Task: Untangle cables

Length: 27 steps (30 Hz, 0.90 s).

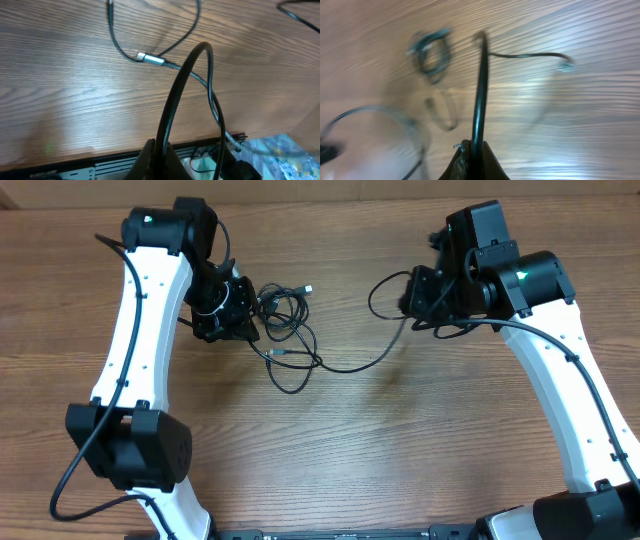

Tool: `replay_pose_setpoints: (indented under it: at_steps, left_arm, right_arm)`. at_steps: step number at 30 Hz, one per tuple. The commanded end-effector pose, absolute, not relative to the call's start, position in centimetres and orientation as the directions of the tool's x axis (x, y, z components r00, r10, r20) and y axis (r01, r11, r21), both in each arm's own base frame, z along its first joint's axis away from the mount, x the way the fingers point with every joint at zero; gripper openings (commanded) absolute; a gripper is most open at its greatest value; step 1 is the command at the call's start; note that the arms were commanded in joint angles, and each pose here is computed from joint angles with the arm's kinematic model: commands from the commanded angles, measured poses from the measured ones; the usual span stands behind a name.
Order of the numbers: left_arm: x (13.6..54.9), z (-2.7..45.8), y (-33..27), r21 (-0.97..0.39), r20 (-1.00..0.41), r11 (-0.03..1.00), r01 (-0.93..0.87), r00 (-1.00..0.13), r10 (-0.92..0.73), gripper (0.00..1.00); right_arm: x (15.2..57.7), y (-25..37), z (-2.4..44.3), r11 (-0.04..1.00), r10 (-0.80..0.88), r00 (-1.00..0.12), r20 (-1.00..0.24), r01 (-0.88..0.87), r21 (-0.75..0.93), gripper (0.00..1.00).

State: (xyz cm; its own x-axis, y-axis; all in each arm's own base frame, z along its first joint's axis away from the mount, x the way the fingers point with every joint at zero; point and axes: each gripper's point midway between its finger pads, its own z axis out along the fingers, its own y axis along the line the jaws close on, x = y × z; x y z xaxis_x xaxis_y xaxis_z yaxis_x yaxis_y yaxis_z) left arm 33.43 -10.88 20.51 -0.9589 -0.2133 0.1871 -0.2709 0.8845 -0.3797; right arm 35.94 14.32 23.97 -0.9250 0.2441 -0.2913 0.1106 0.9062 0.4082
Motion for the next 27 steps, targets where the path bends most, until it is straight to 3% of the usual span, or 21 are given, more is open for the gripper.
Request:
replay_pose_setpoints:
  at_steps: [1,6,10,12,14,15,16,17,19,24,27]
  left_arm:
    - [33.0,25.1,-12.8,-0.534,0.07,0.833,-0.144,-0.99,-0.126,0.04]
    - [32.4,31.5,-16.5,-0.751,-0.168,0.643,0.149,-0.985,0.032,0.04]
    - [31.5,36.2,-17.8,-0.786,-0.354,0.52,0.333,-0.933,0.063,0.05]
    - [30.9,37.5,-18.0,-0.781,-0.401,0.497,0.377,-0.914,0.064,0.13]
    - [30.4,38.3,-18.2,-0.777,-0.425,0.484,0.402,-0.903,0.068,0.34]
    - [30.2,38.4,-18.2,-0.774,-0.431,0.484,0.408,-0.9,0.071,0.58]
    - [30.1,38.5,-18.2,-0.771,-0.432,0.487,0.41,-0.899,0.072,0.73]
    - [30.1,38.4,-18.2,-0.768,-0.431,0.494,0.408,-0.899,0.071,0.83]
    - [30.2,38.0,-17.9,-0.76,-0.423,0.516,0.396,-0.903,0.07,0.94]
    - [31.0,35.9,-16.3,-0.713,-0.349,0.648,0.268,-0.937,0.003,0.98]
    - [31.1,35.0,-15.6,-0.687,-0.314,0.695,0.212,-0.949,-0.021,0.87]
  right_arm:
    - [36.9,10.6,24.7,0.937,0.318,-0.86,-0.399,0.22,0.272,0.04]
    - [36.8,10.7,24.7,0.936,0.318,-0.862,-0.395,0.218,0.277,0.04]
    - [36.5,11.6,24.7,0.928,0.31,-0.877,-0.367,0.197,0.316,0.04]
    - [36.4,12.1,24.7,0.923,0.307,-0.883,-0.355,0.187,0.335,0.04]
    - [36.3,12.3,24.7,0.921,0.306,-0.886,-0.348,0.182,0.346,0.04]
    - [36.3,12.3,24.7,0.921,0.306,-0.886,-0.348,0.182,0.346,0.04]
    - [36.3,12.3,24.7,0.921,0.306,-0.886,-0.348,0.182,0.346,0.04]
    - [36.3,12.3,24.7,0.921,0.306,-0.886,-0.348,0.182,0.346,0.04]
    - [36.3,12.3,24.8,0.921,0.306,-0.886,-0.349,0.182,0.346,0.04]
    - [36.4,12.3,24.8,0.92,0.306,-0.885,-0.351,0.181,0.347,0.04]
    - [36.4,12.3,24.8,0.92,0.307,-0.885,-0.35,0.182,0.348,0.04]
